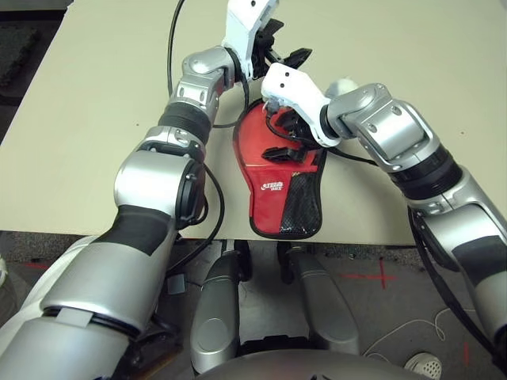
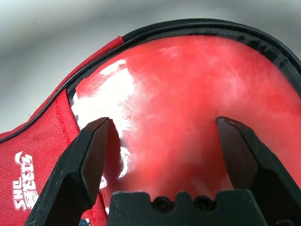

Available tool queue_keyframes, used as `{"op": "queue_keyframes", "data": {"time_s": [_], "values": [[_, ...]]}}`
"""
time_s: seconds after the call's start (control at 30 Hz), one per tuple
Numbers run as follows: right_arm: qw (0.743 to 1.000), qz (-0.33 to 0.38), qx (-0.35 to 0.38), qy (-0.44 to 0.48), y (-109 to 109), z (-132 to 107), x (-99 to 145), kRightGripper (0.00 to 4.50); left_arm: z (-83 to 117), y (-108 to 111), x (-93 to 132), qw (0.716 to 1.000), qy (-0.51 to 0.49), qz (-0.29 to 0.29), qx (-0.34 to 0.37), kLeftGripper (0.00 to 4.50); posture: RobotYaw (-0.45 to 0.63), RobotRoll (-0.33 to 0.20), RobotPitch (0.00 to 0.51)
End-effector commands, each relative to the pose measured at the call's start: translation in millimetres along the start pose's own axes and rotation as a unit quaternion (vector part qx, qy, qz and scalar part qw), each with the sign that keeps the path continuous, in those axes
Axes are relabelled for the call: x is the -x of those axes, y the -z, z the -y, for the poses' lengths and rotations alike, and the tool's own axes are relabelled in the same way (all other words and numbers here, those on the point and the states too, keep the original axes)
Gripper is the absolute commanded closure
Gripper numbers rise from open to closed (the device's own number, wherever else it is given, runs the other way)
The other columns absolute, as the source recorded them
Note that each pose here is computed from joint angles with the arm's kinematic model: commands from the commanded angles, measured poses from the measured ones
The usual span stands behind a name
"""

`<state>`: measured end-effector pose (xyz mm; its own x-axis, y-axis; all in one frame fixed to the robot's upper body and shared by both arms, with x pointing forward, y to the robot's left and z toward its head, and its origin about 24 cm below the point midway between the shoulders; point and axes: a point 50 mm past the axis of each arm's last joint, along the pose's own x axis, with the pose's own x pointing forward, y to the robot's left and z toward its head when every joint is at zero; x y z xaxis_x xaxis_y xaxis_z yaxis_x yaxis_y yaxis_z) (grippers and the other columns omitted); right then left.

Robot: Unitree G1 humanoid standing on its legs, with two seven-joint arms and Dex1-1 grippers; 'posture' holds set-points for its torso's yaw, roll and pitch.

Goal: Store the ping-pong paddle in its case and zip it.

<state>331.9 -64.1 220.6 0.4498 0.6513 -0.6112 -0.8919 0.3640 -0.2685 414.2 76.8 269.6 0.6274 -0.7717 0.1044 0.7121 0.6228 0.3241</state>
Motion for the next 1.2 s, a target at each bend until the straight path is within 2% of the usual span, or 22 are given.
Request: {"op": "queue_keyframes", "data": {"time_s": [0.03,0.3,0.5,0.7,0.87,0.97,1.2], "values": [[0.998,-0.039,-0.051,-0.011,19.0,0.1,-3.8,0.00,-6.9,-14.2,2.8,1.000,-0.001,0.014,-0.013,0.05,-0.09,0.000,0.400],[0.997,-0.004,-0.069,-0.016,-2.6,3.2,24.8,0.00,-24.4,-23.0,19.5,0.999,-0.008,0.015,-0.029,0.05,-0.10,0.000,0.405],[0.995,0.047,-0.087,0.015,-34.1,21.5,63.0,0.00,-28.8,-22.7,29.1,0.999,0.019,0.003,-0.037,0.05,-0.11,0.000,0.410],[0.987,0.095,-0.092,0.090,-60.2,45.3,101.1,0.00,-26.2,-16.2,36.3,0.997,0.061,-0.017,-0.044,0.05,-0.11,0.000,0.403],[0.976,0.092,-0.122,0.157,-51.6,61.1,108.3,0.00,-18.6,-9.9,38.4,0.993,0.104,-0.039,-0.043,0.05,-0.12,0.000,0.389],[0.965,0.056,-0.140,0.214,-39.7,77.0,113.9,0.00,-9.8,-6.9,37.7,0.987,0.146,-0.056,-0.040,0.05,-0.12,0.000,0.383],[0.954,-0.005,-0.187,0.235,-14.7,84.8,106.3,0.00,10.9,-0.4,38.8,0.968,0.230,-0.094,-0.027,0.05,-0.13,0.000,0.373]]}}
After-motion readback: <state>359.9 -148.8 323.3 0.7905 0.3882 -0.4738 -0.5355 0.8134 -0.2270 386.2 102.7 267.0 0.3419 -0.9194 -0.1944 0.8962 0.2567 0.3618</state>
